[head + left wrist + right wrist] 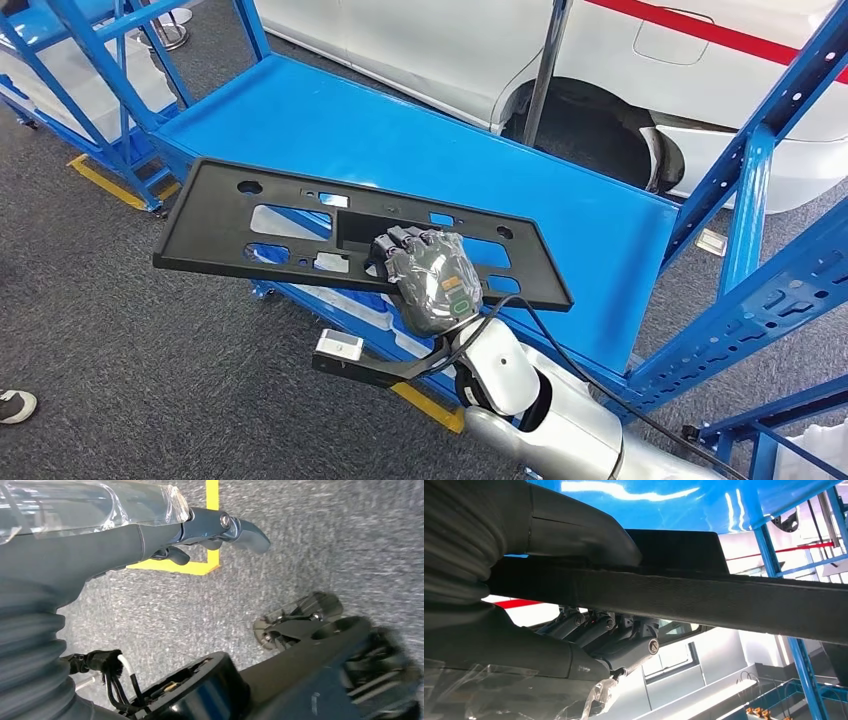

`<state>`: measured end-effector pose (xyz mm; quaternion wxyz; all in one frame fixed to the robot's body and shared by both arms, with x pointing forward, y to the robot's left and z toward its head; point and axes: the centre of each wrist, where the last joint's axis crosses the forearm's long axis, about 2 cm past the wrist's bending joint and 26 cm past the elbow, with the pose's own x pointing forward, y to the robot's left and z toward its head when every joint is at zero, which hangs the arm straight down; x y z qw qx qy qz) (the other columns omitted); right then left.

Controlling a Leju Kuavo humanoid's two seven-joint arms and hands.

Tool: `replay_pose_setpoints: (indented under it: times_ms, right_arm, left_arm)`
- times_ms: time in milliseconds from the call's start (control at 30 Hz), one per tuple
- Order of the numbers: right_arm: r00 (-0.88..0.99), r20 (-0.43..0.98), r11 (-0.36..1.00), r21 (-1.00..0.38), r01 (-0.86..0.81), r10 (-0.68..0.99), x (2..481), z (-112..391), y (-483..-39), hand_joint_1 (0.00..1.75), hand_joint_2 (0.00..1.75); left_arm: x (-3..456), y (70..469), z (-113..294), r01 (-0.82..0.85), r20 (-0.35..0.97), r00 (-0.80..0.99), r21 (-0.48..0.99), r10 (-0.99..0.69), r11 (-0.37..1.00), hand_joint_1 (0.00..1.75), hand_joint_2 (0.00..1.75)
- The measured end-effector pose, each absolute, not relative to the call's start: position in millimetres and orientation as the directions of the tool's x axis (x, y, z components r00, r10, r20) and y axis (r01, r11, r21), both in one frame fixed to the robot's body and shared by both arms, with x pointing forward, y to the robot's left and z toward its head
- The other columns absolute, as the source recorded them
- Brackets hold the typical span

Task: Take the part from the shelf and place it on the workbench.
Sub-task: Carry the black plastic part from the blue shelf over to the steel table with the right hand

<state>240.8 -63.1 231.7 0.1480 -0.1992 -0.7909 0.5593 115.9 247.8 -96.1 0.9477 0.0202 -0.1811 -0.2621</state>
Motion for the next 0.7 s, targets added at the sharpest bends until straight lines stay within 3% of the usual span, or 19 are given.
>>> replay_pose_setpoints:
  times_ms: [700]
  right_arm:
    - [-0.876,0.011,0.293,-0.944,0.150,0.483,241.5,231.3,-63.9,1.75,1.75]
  left_arm:
    - [118.0,247.9,-95.6,0.489,0.333,0.796,0.137,-0.505,0.861,0.00,1.75]
